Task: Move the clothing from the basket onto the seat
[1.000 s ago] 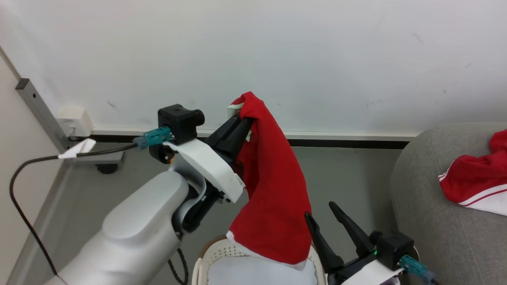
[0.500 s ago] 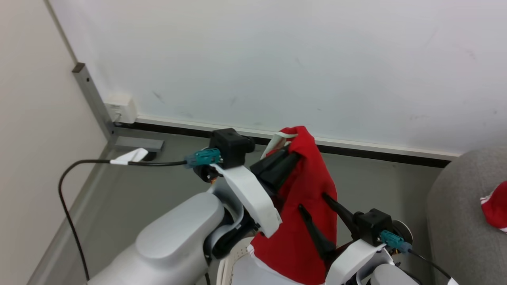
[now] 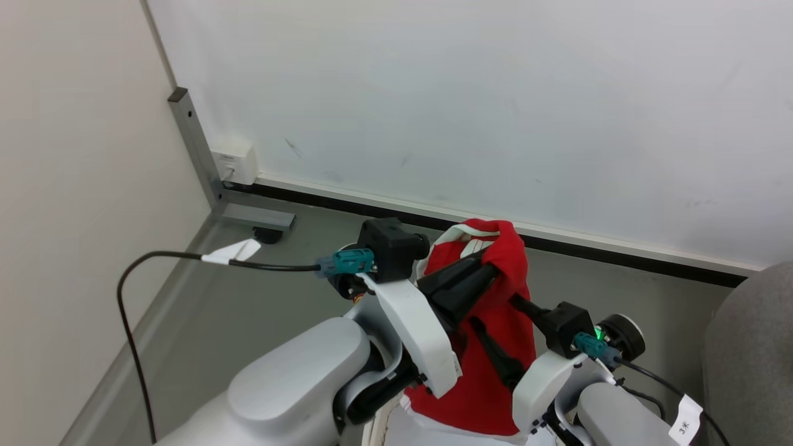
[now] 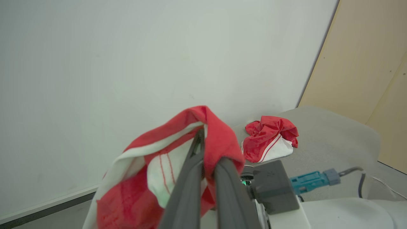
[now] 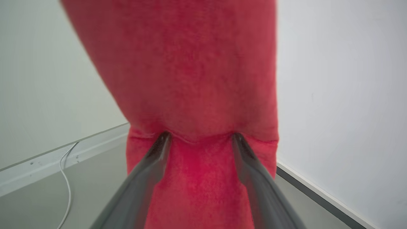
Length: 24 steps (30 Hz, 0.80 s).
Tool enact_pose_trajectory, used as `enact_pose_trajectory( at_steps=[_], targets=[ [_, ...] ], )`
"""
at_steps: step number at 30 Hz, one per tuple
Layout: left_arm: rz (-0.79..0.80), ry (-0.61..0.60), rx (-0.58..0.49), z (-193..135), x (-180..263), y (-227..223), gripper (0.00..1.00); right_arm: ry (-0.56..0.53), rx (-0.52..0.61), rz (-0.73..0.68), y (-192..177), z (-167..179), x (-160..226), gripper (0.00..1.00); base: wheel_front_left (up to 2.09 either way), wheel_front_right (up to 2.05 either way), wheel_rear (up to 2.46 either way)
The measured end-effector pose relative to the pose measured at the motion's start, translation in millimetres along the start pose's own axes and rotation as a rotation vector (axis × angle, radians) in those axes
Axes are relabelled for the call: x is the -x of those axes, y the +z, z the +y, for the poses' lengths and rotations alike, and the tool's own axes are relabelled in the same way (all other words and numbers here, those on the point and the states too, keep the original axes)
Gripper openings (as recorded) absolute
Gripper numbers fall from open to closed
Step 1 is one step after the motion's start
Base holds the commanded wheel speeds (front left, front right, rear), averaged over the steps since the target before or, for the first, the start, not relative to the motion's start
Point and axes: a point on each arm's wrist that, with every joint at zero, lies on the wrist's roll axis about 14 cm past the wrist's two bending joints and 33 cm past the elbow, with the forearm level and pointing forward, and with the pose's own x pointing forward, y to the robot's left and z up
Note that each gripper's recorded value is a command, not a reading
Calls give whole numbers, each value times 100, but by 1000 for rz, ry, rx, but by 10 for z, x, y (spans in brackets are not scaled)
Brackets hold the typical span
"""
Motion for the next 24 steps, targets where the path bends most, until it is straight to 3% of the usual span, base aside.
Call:
enact_pose_trajectory(
  at_steps=[3, 4, 6, 7, 8, 9, 24],
  targets=[
    [7, 11, 0, 30, 33, -19, 0, 13, 19, -4, 50, 10, -51, 100, 0, 0, 0],
    [8, 15, -1, 40, 41, -22, 0, 15, 22, -5, 58, 11, -61, 92, 0, 0, 0],
    [9, 20, -1, 57, 53, -27, 0, 18, 25, -2, 53, 11, -71, 47, 0, 0, 0],
    [11, 22, -1, 65, 57, -30, 0, 20, 29, -2, 56, 8, -77, 41, 0, 0, 0],
    [11, 23, -1, 70, 59, -33, 0, 21, 34, -5, 71, 5, -86, 25, 0, 0, 0],
    [12, 25, -1, 75, 61, -37, 0, 23, 37, -11, 97, 3, -99, 0, 0, 0, 0],
    [14, 41, 4, 161, 41, -72, 0, 10, 33, -37, 133, -51, -50, 0, 0, 0, 0]
  ],
)
